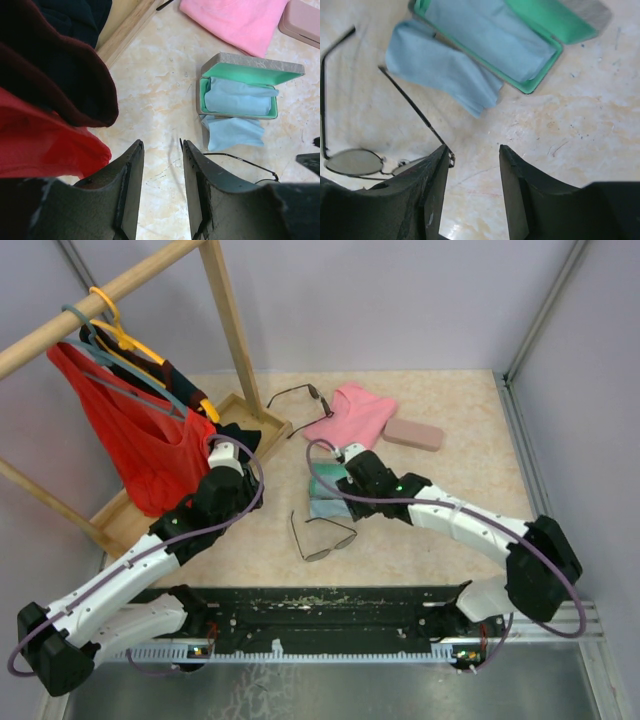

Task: Organize the sunglasses
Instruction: Move the sunglasses to the center of the board, then pick up the sunglasses from the center of the board.

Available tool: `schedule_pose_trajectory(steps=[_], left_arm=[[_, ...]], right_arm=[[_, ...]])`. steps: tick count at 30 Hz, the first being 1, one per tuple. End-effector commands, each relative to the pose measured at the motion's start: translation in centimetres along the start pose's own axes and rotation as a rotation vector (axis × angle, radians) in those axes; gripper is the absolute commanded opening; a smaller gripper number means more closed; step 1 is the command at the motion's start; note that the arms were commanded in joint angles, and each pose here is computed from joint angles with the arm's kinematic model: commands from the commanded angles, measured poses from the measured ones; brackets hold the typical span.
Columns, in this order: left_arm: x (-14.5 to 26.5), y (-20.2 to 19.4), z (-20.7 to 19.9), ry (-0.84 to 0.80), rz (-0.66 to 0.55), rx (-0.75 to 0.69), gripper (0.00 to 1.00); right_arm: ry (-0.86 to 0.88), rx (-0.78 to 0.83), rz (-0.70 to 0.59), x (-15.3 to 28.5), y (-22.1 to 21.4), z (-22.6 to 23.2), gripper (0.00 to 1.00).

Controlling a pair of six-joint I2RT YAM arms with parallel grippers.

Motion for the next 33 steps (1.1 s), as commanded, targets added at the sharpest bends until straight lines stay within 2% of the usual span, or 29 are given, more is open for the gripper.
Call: schedule_pose_trajectory(steps=[1, 4, 7, 13, 19, 26, 33], left_arm=[[0.1, 0.8, -0.3, -0.022, -0.03, 0.009, 0.44], [0.0, 0.7, -0.5, -0.027, -0.024, 0.01, 0.44], [0.0, 0.6, -0.7, -0.034, -0.011, 0.004, 0.46], [0.8, 1.4, -1.1, -0.051, 0.009, -0.016, 0.48], [1.9, 1.6, -0.6, -0.063, 0.016, -0.055, 0.49], [3.0, 2.1, 0.2, -0.059, -0.026, -0.05, 0.52], [3.5, 2.0, 0.0, -0.085, -0.03, -0.036, 0.52]], right_arm=[[-0.087, -0.411, -0.236, 3.3, 3.7, -1.1, 0.46], [-0.12, -0.618, -0.297, 4.4, 3.1, -0.7, 0.51], [-0.159, -0.75, -0.321, 5.2, 2.1, 0.9, 0.53], [-0.216, -0.918, -0.232, 5.7, -0.6, 5.0, 0.54], [-0.26, -0.998, -0.153, 5.0, -2.2, 9.4, 0.54], [-0.323, -1.042, -0.088, 2.9, -2.8, 11.1, 0.49], [-0.351, -1.069, -0.084, 2.2, -3.1, 11.2, 0.42]])
Point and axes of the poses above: each gripper's point midway between its finger pads, its own x axis back along the fingers, its own z axis along the line the jaws close on, y = z × x, the point moved 1 cm from there along x, back along the fingers, and after that the axes turned 3 degrees about -x, right-handed, at the moved point
